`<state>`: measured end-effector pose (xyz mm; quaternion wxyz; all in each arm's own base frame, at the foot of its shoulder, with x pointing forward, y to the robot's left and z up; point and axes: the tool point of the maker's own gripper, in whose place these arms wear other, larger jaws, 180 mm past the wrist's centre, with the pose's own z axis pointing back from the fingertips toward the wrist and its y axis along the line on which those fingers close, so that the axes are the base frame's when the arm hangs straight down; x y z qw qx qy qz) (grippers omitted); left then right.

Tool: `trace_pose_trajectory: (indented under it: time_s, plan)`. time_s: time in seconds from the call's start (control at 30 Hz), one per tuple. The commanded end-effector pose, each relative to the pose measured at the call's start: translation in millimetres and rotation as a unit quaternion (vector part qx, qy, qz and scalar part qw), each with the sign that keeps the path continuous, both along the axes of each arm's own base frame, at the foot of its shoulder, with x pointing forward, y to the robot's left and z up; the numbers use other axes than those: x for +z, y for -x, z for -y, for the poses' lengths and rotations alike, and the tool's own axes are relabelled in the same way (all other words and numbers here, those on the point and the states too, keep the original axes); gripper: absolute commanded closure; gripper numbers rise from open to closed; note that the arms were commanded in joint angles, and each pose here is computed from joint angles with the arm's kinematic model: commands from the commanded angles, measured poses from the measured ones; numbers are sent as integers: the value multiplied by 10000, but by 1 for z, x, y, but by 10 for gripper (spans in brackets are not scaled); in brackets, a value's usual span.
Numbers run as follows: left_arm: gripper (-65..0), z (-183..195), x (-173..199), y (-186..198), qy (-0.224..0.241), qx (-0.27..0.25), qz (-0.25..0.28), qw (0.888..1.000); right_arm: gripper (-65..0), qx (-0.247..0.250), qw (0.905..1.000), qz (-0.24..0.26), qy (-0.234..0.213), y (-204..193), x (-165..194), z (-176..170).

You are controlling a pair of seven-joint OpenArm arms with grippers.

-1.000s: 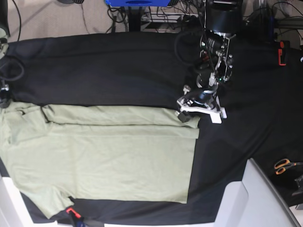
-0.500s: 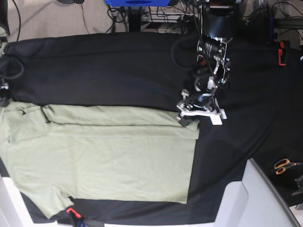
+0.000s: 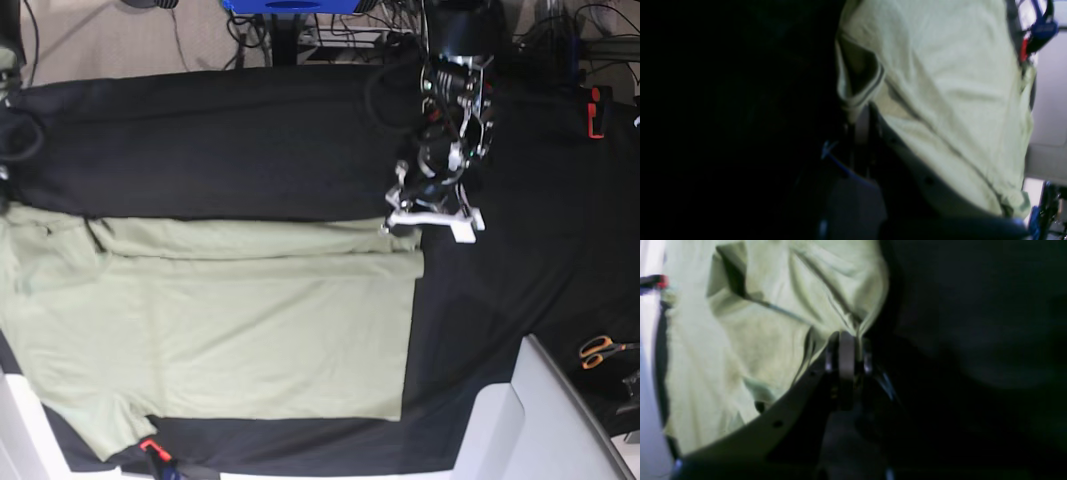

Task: Fold the T-shirt properly
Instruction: 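Pull the folded edge back toward the robot base with the left gripper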

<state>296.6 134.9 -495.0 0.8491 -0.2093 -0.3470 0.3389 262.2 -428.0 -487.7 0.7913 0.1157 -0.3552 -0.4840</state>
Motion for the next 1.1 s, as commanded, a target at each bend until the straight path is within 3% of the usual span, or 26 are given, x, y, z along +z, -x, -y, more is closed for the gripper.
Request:
trace_pose_trajectory:
  time_s: [0.0,0.43,0.7,1.07]
  plan:
    - [0,-3,6,1,-54,-24,32,10000,0,-104,9988,252,413,-7,30,32]
    - [0,-8,35,64,-287,-386,17,9988,0,377,9963,-454,630,39,37,37]
    - [0,-24,40,111,-577,-539,-199,9967,0,991,9874,-842,906,77,33,2]
    - [0,-38,38,147,-805,-688,-505,9931,0,1229,9765,-1282,1222,122,38,-26]
